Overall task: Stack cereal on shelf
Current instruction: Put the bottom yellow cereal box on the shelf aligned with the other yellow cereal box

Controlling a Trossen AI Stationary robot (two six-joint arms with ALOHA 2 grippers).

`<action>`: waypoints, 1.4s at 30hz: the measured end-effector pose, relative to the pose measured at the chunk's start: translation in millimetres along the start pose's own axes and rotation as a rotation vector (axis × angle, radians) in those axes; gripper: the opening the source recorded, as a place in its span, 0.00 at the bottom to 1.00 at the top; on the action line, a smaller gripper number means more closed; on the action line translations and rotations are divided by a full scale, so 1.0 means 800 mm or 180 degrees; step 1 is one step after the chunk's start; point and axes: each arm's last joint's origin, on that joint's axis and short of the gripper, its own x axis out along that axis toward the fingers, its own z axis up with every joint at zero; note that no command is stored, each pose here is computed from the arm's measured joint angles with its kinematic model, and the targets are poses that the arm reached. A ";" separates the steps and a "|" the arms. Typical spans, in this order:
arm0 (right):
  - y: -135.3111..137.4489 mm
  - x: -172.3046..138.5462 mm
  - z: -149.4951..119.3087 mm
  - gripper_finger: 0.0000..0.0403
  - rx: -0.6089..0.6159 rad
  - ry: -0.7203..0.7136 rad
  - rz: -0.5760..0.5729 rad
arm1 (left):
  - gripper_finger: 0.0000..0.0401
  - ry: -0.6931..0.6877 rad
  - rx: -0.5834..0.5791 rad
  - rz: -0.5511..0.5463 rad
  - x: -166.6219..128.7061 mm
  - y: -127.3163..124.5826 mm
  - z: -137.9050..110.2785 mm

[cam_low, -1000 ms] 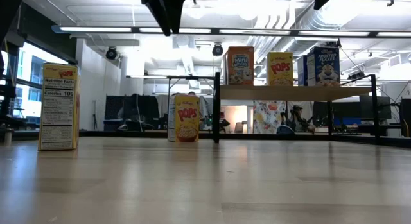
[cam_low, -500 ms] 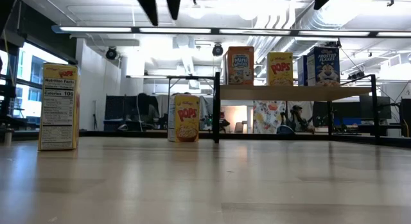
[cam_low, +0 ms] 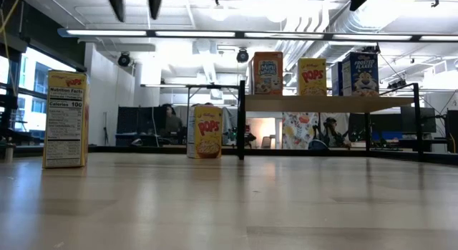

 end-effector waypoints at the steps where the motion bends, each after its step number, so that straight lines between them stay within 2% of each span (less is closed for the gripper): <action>1: 0.000 0.000 0.000 0.44 -0.0002 0.0002 -0.0001 | 0.50 0.0013 -0.0098 0.0029 0.002 0.003 -0.004; 12: 0.000 0.000 0.000 0.44 0.0000 0.0001 0.0000 | 0.51 0.0029 -0.0929 0.0330 0.021 0.035 -0.033; 20: 0.000 0.000 0.000 0.44 0.0000 0.0001 0.0000 | 0.60 -0.0139 -0.1395 0.0532 0.039 0.055 -0.047; 31: 0.000 0.000 0.000 0.44 -0.0001 0.0002 0.0001 | 0.74 -0.0431 -0.1578 0.0704 0.068 0.063 -0.040; 42: 0.000 0.000 0.000 0.44 -0.0001 0.0001 0.0001 | 0.75 -0.0659 -0.1589 0.0915 0.095 0.070 -0.022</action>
